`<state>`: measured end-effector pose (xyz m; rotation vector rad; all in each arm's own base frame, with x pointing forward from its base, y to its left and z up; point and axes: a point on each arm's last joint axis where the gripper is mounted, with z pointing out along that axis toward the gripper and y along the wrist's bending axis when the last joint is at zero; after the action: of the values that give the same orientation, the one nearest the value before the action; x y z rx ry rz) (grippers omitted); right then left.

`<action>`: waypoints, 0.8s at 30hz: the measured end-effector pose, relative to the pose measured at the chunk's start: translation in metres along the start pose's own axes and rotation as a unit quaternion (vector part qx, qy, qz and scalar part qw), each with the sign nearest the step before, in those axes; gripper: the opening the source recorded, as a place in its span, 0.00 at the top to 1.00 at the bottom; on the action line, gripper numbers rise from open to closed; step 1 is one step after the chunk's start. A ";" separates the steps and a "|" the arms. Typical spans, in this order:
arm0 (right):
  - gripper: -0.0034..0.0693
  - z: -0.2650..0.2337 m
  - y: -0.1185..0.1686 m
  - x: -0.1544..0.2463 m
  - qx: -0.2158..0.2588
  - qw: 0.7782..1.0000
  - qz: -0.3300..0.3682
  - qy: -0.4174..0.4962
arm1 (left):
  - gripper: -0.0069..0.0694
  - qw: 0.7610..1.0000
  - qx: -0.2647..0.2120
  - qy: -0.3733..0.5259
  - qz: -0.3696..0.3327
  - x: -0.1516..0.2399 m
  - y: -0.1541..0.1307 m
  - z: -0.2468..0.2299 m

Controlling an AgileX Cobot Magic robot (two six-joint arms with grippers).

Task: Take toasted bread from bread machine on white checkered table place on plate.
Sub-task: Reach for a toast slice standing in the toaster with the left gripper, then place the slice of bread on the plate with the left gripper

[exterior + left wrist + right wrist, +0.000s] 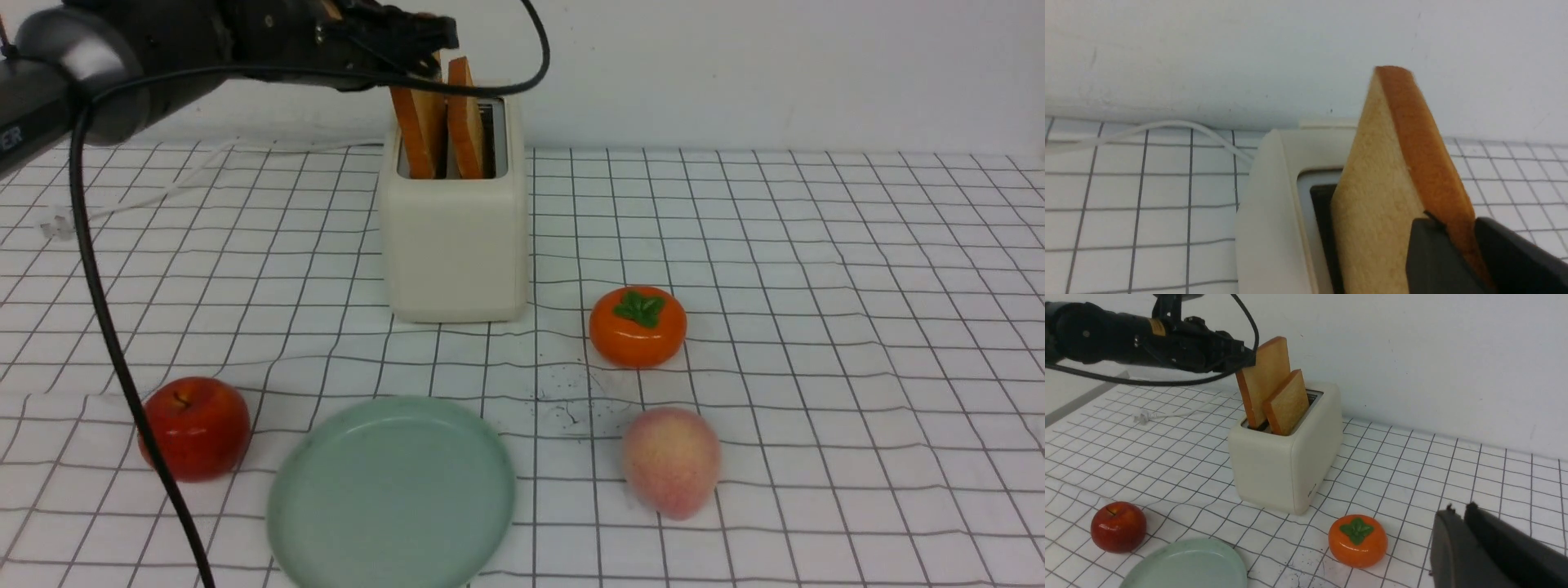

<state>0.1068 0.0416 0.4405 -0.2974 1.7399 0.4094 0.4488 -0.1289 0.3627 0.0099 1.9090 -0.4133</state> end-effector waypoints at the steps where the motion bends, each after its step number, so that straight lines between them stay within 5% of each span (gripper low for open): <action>1: 0.90 0.000 0.000 0.000 -0.002 1.000 0.002 -0.001 | 0.78 1.000 0.002 -0.009 0.003 -0.007 -0.002 -0.008; 14: 0.90 0.000 0.003 0.000 -0.016 1.000 0.011 0.000 | 0.78 0.998 -0.018 0.010 0.052 -0.065 -0.021 -0.139; 17: 0.89 0.000 0.004 0.002 -0.022 1.000 0.011 0.013 | 0.78 0.996 -0.027 0.074 0.045 -0.055 -0.021 -0.173; 24: 0.89 -0.001 0.007 0.006 -0.035 0.999 0.014 0.032 | 0.78 0.970 0.022 0.242 -0.024 0.041 -0.013 -0.217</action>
<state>0.1015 0.0472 0.4358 -0.3401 1.7957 0.4857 0.2344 -0.0859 0.3971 0.1023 2.3835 -0.5210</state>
